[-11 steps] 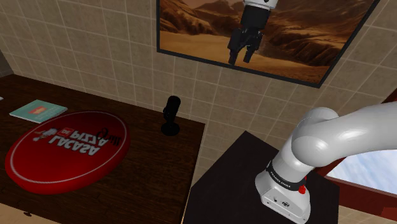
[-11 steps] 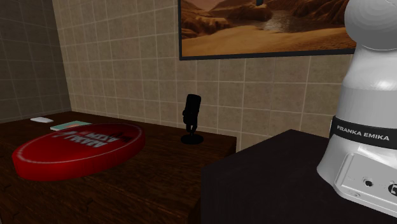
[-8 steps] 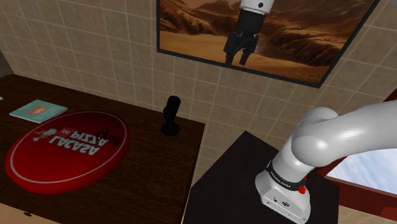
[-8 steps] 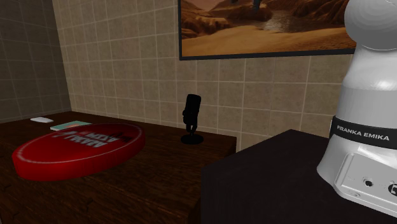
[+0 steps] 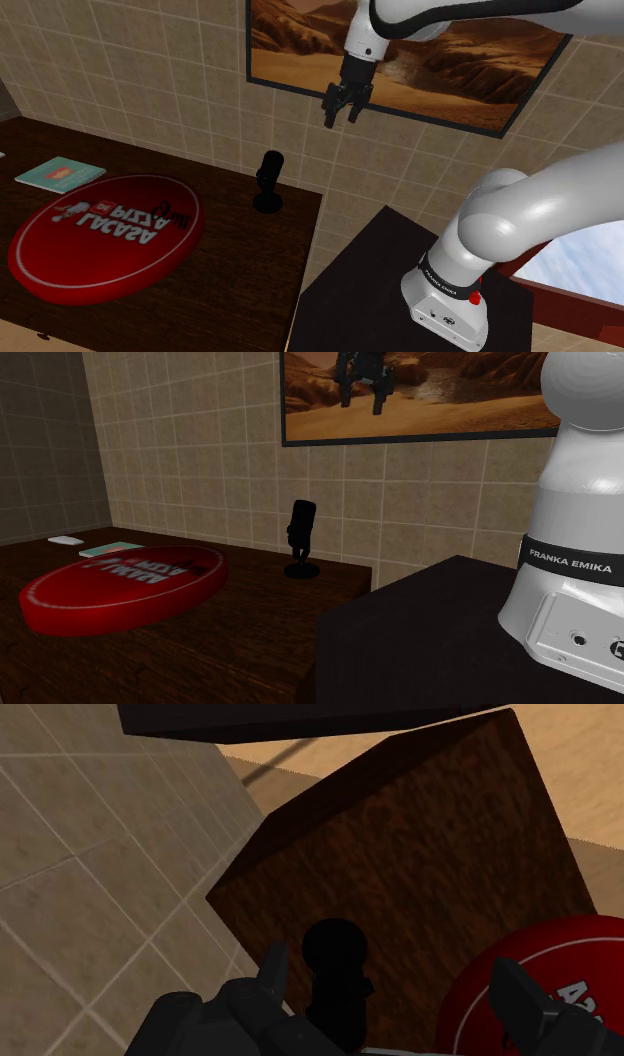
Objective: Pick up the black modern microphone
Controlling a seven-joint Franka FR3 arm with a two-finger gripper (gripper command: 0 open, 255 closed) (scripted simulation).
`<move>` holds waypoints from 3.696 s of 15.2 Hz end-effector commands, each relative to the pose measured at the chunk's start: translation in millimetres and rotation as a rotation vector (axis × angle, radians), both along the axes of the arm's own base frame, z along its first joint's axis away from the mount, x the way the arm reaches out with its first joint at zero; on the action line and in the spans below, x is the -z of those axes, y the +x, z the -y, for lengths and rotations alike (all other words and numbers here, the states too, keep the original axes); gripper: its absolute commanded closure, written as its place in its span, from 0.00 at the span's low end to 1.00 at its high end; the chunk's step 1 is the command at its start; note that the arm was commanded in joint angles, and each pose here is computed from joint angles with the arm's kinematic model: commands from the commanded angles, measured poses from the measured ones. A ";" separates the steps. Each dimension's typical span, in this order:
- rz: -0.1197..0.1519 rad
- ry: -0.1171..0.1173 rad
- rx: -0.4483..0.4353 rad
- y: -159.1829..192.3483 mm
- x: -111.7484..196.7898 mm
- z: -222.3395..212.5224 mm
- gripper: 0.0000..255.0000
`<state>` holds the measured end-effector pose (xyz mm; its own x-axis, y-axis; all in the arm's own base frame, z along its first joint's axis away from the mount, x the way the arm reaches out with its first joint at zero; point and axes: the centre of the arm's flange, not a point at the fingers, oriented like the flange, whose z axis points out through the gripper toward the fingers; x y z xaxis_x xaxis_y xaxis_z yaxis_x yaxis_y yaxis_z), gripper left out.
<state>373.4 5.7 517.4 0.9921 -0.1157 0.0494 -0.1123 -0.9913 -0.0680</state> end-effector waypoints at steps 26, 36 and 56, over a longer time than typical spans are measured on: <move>0.129 -0.024 0.012 207.5 240.1 12.8 0.00; 0.129 -0.024 0.012 207.3 269.1 13.2 1.00; 0.129 -0.024 0.012 207.5 200.9 12.8 1.00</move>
<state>580.7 -7.2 311.1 0.9761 -0.1248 0.1778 -0.1161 -0.9915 -0.0586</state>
